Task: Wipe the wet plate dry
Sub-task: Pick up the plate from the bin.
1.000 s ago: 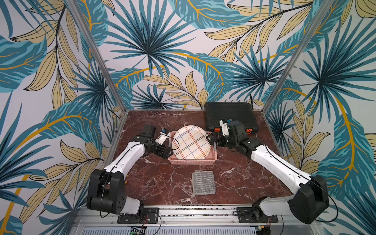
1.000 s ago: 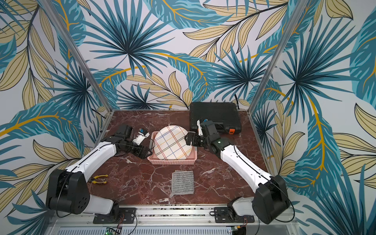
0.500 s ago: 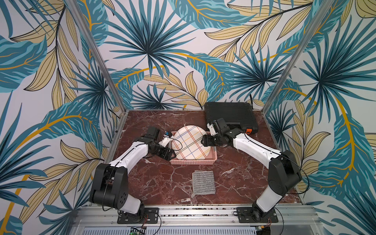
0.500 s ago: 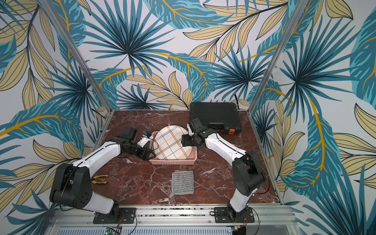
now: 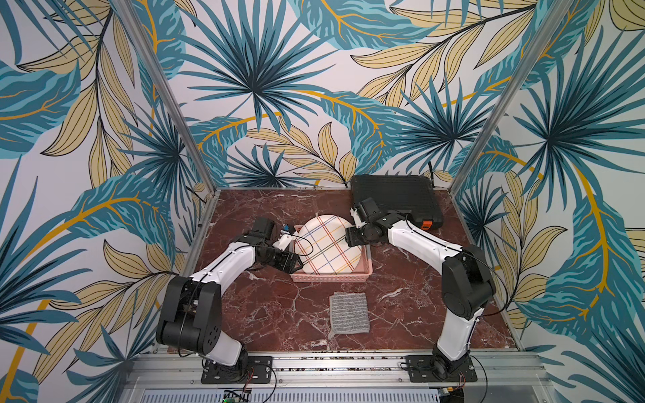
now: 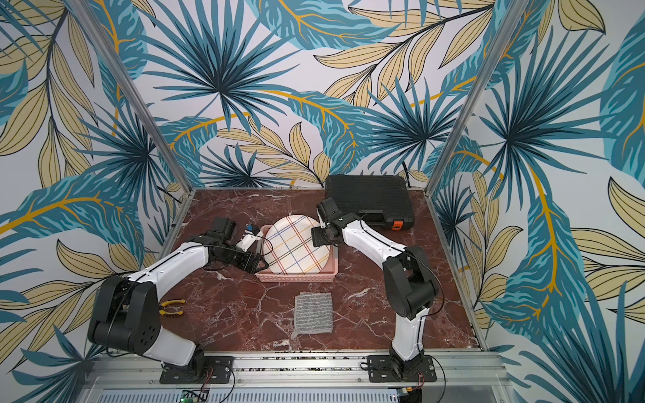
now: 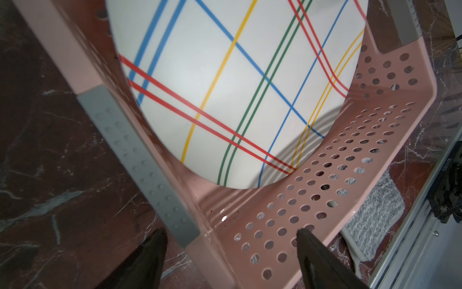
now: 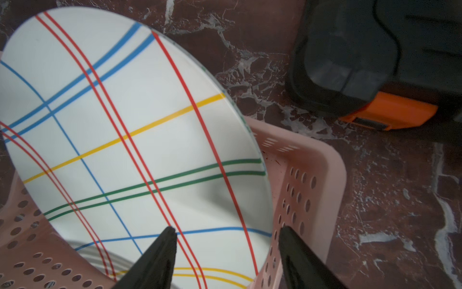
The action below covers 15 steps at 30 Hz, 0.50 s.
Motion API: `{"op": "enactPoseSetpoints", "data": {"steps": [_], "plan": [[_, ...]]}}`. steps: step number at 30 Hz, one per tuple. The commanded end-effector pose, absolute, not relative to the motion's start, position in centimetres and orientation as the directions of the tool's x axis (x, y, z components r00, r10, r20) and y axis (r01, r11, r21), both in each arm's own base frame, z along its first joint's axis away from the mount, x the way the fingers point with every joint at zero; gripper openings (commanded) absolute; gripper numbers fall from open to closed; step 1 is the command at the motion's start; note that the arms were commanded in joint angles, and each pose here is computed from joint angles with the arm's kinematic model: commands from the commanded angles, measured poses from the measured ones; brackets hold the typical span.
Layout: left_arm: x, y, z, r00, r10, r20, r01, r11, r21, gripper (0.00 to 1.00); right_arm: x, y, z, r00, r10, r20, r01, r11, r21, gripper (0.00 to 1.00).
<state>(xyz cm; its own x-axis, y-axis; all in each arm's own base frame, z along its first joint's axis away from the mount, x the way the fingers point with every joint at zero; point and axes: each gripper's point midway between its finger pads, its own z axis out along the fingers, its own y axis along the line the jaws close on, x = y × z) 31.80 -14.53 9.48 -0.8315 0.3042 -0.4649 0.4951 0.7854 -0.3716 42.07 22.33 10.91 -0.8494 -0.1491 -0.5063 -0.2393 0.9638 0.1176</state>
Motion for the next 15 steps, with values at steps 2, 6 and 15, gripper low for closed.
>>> {"op": "enactPoseSetpoints", "data": {"steps": [2,6,15], "plan": [[31.6,-15.0,8.6,-0.840,0.299,-0.454,0.491,0.776,-0.396,0.85,41.8,21.9,10.1,-0.852,-0.193,-0.486,-0.260,0.963,0.074,0.68],[31.6,-15.0,8.1,-0.847,0.298,-0.439,0.484,0.774,-0.408,0.84,41.6,22.4,9.4,-0.858,-0.202,-0.472,-0.278,0.956,0.096,0.67],[31.4,-15.2,7.5,-0.855,0.298,-0.424,0.477,0.771,-0.421,0.83,41.4,22.2,9.0,-0.853,-0.209,-0.479,-0.286,0.954,0.093,0.65]]}}
